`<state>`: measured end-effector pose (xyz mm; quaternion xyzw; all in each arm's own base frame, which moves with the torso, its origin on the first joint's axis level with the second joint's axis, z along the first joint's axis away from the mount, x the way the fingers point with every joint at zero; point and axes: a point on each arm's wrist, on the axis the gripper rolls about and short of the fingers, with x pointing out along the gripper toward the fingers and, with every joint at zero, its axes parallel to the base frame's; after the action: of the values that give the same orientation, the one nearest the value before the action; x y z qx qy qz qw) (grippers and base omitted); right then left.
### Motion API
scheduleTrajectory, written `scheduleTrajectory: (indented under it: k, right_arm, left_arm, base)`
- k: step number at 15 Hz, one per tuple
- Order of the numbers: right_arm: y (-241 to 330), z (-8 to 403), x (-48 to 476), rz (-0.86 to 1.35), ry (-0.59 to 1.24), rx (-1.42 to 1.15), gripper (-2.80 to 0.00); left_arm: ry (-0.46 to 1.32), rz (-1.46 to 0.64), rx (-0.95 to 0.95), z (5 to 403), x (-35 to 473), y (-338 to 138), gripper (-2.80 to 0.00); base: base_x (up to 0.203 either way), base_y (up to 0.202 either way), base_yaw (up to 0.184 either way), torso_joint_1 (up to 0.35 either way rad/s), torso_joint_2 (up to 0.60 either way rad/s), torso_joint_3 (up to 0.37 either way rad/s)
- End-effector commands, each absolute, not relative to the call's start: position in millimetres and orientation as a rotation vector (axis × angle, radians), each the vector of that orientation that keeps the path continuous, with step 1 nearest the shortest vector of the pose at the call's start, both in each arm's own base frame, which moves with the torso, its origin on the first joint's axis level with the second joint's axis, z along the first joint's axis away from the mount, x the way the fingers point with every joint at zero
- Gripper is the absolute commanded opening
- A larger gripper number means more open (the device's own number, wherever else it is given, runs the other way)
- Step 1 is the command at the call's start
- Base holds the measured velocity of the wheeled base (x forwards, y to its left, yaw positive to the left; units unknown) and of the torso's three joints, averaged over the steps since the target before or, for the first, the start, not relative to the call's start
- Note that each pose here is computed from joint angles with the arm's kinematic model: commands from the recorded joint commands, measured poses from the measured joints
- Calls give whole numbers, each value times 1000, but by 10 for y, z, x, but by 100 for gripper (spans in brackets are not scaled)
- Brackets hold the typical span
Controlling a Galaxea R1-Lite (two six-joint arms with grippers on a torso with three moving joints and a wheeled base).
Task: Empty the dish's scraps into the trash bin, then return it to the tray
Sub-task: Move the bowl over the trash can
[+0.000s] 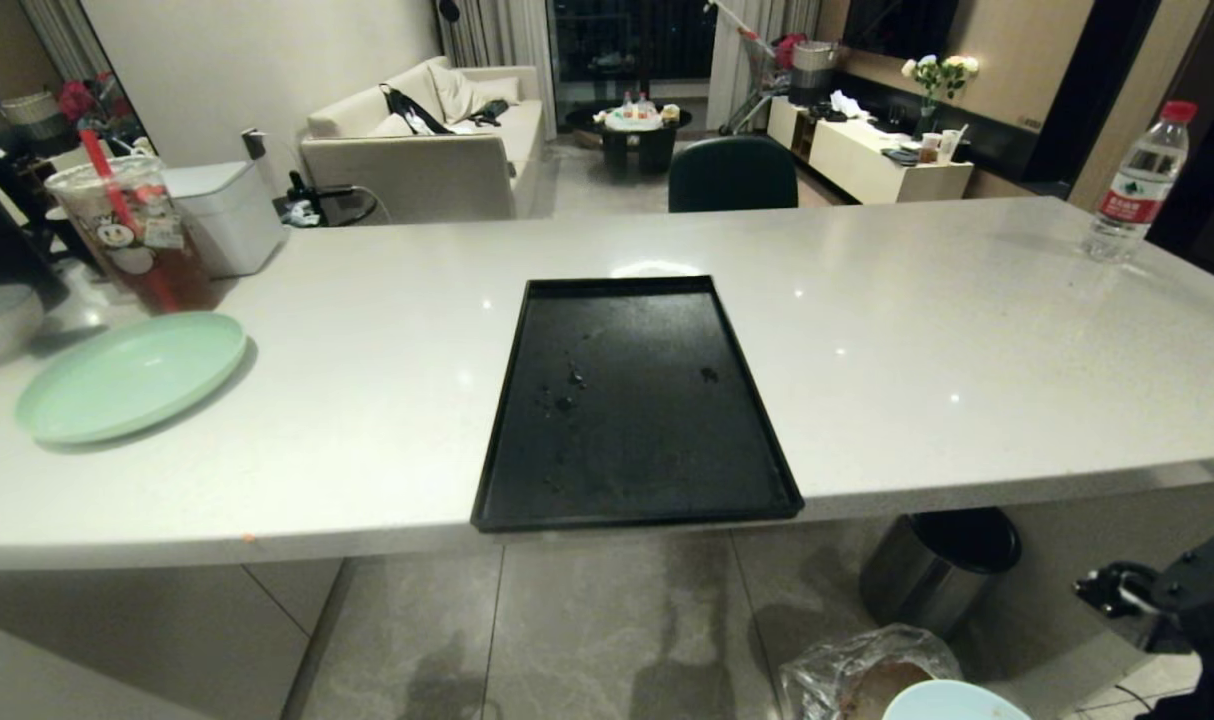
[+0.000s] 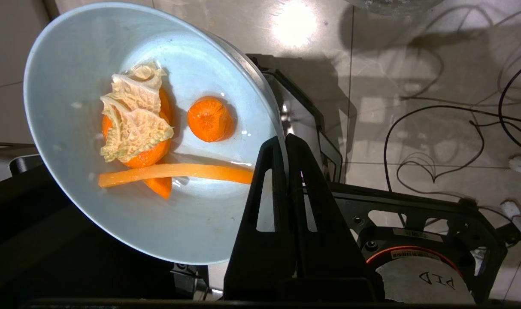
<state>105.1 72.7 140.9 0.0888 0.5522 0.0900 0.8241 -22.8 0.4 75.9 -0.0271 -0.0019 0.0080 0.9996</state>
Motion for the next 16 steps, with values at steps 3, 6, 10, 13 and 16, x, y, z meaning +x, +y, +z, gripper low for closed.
scheduleTrajectory:
  k: [3, 6, 10, 13, 16]
  right_arm:
    - [726, 1396, 1048, 187, 1183, 190, -280]
    - [722, 1391, 1042, 186, 1184, 189, -280]
    - [718, 1385, 1035, 186, 1188, 189, -280]
    - [716, 1382, 1034, 186, 1189, 187, -280]
    - [706, 1359, 1018, 184, 1196, 182, -280]
  left_arm:
    - [-4, 17, -55, 760, -227, 4, -280]
    - [-4, 17, -55, 760, -227, 4, -280]
    - [-4, 17, -55, 760, -227, 4, -280]
    - [-4, 17, -55, 760, -227, 4, -280]
    - [-4, 17, -55, 760, -227, 4, -280]
  base:
    - [0, 0, 0, -124, 501, 378]
    - [0, 0, 0, -86, 475, 383]
    - [0, 0, 0, -42, 453, 403]
    - [0, 0, 0, -12, 431, 424]
    - [0, 0, 0, 1, 168, 185]
